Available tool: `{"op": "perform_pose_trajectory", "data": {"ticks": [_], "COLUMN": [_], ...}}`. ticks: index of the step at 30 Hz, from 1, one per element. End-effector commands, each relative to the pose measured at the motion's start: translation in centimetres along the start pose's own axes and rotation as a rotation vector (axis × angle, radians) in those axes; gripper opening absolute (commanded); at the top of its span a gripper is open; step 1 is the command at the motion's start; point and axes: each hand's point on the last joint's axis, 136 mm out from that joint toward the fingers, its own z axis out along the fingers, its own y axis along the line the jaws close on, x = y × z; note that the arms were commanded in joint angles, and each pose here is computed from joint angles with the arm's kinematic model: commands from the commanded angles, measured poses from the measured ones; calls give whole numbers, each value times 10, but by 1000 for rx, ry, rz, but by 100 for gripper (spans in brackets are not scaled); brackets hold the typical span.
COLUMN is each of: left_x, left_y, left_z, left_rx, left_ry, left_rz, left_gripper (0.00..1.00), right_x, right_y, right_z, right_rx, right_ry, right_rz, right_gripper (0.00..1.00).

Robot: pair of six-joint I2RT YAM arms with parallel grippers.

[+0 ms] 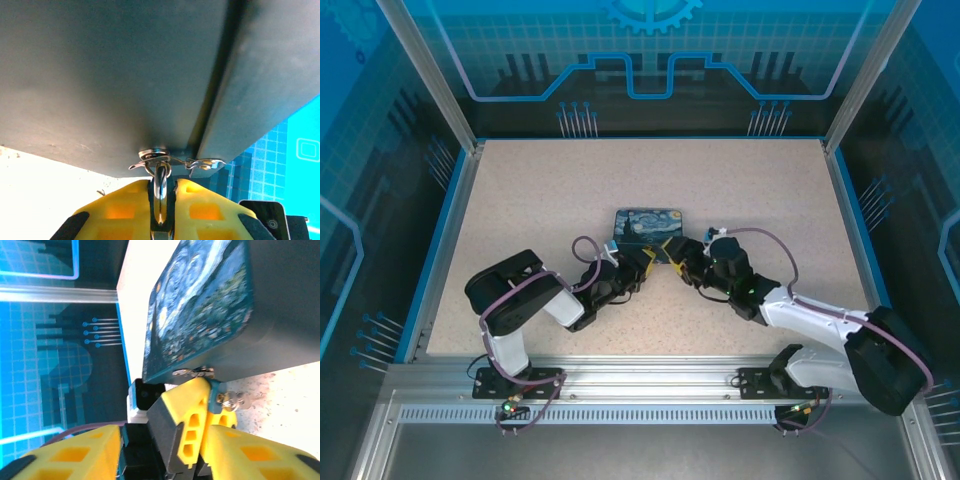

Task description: Unlock the padlock with the key

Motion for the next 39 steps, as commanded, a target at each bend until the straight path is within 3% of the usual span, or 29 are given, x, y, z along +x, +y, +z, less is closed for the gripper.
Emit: {"op": "perform_pose_trajectory", "data": {"ticks": [1,7,26,28,33,39], "left_x": [8,9,9,9,10,9], "left_y": [-31,-32,-33,-34,-35,-34], "left_z": [0,0,0,0,0,0], "left_rx": [124,126,128,130,132,130], "left_ry": [35,37,40,40,42,37], "left_rz": [-3,-3,-4,-3,-5,-6], "left_gripper": [0,0,0,0,0,0], "right_x": [-1,1,8,8,11,14], "right_y": [-31,-35,-27,-24,-20,-22], "right_z": [-1,10,39,42,51,55], "right_rx": [95,88,74,69,61,53], "right_ry": [-2,12,51,56,71,81], "right_rz": [2,28,50,48,56,63], "right_gripper": [42,21,19,18,4,8]}}
